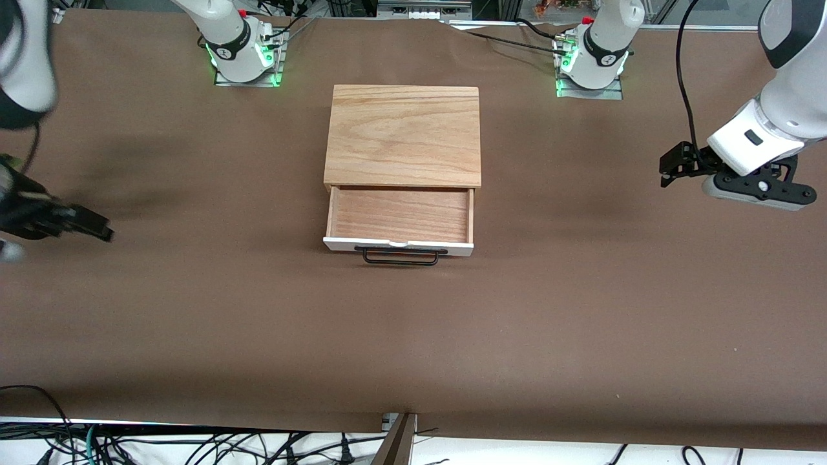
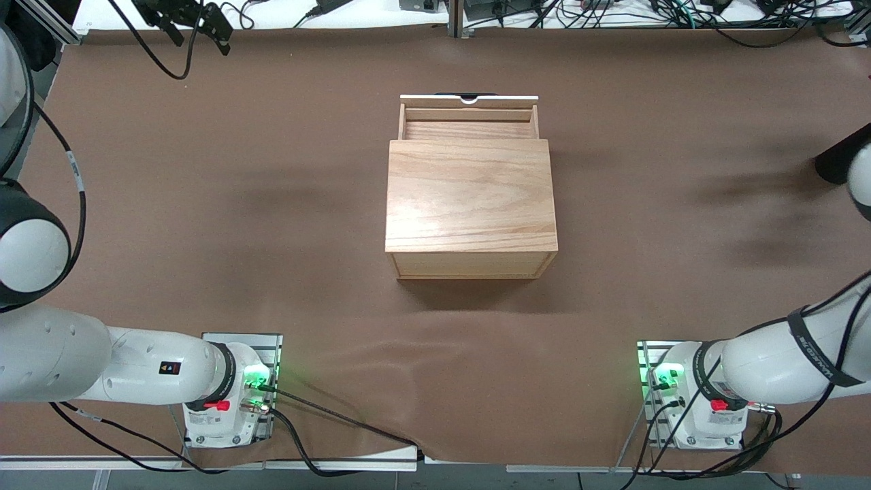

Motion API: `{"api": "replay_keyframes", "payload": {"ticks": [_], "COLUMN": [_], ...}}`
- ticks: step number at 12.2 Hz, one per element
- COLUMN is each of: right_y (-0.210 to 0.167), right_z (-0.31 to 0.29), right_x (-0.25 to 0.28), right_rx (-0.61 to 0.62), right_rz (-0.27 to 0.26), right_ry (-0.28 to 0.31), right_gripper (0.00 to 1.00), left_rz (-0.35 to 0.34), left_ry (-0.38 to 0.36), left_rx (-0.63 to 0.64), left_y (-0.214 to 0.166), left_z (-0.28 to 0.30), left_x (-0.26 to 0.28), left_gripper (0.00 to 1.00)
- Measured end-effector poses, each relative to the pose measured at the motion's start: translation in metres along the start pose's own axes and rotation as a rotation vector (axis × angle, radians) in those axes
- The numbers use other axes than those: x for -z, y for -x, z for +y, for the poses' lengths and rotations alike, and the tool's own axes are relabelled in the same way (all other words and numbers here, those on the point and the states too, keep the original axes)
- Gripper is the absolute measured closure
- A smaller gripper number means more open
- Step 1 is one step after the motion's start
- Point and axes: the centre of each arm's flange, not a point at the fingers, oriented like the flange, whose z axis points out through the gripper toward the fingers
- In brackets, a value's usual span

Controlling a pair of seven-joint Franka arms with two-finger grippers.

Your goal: Pull top drawer with both arms simultaneously

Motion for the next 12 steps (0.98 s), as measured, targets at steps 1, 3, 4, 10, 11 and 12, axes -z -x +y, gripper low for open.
{"api": "replay_keyframes", "payload": {"ticks": [1,3,4,10,11,12], "right_y": [0.015,0.035,0.042,0.046,0.043,0.041], "right_z": [0.018,0.030,0.019,-0.024,-0.025,-0.026], "right_x": [0.013,0.023,0.026,0.007,0.003,0.003], "right_rx": [-0.022,-0.020,0.005,0.055,0.057,0.058], "right_rz": [-0.011,-0.021,-0.031,-0.084,-0.086,-0.085], "right_ry": [0.002,0.033,0.046,0.056,0.057,0.057], "right_gripper": [0.00,0.00,0.00,0.00,0.00,0.00], "left_rz": [0.000,0.008,0.009,0.011,0.011,0.011], "left_ry": [0.011,0.035,0.036,0.036,0.036,0.036], "left_rx": [0.013,0.023,0.024,0.018,0.018,0.019], "left_y": [0.000,-0.001,-0.001,-0.002,-0.002,-0.002], "left_z": [0.000,0.002,0.002,0.005,0.006,0.005], "left_x": [-0.001,-0.002,-0.001,0.000,0.000,0.000], "left_gripper": [0.00,0.00,0.00,0.00,0.00,0.00]}}
